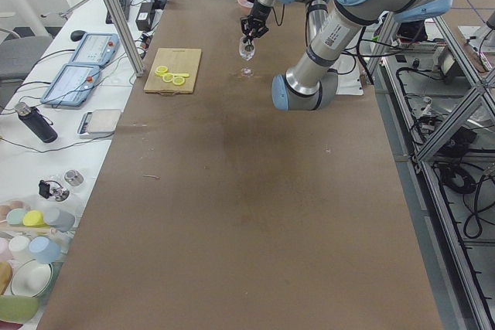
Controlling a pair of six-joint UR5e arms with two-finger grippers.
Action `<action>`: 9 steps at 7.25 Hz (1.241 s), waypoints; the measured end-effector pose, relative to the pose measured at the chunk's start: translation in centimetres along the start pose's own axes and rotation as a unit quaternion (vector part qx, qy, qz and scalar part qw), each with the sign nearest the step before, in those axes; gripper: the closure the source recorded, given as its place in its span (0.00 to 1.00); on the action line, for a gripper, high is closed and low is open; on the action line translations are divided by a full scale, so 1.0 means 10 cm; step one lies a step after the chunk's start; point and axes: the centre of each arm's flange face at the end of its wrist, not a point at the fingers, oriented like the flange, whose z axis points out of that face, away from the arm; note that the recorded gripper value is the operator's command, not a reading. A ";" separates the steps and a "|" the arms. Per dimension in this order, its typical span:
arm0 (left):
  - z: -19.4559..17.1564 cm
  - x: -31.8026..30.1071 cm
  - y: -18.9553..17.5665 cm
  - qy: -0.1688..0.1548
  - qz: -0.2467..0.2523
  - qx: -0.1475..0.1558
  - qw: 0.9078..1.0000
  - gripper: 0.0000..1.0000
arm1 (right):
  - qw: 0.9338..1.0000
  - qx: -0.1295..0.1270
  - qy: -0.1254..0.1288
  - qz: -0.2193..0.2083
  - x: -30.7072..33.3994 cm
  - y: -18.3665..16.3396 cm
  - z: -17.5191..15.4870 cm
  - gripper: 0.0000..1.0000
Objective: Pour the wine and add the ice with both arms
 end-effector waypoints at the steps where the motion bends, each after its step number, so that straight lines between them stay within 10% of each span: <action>1: 0.01 0.04 -0.03 -0.001 0.003 -0.003 1.000 1.00 | 1.000 0.000 0.000 0.000 0.00 0.00 0.00 0.00; 9: -0.08 0.02 -0.22 -0.002 0.009 -0.026 1.000 1.00 | 1.000 -0.002 -0.002 0.001 0.01 0.00 0.02 0.00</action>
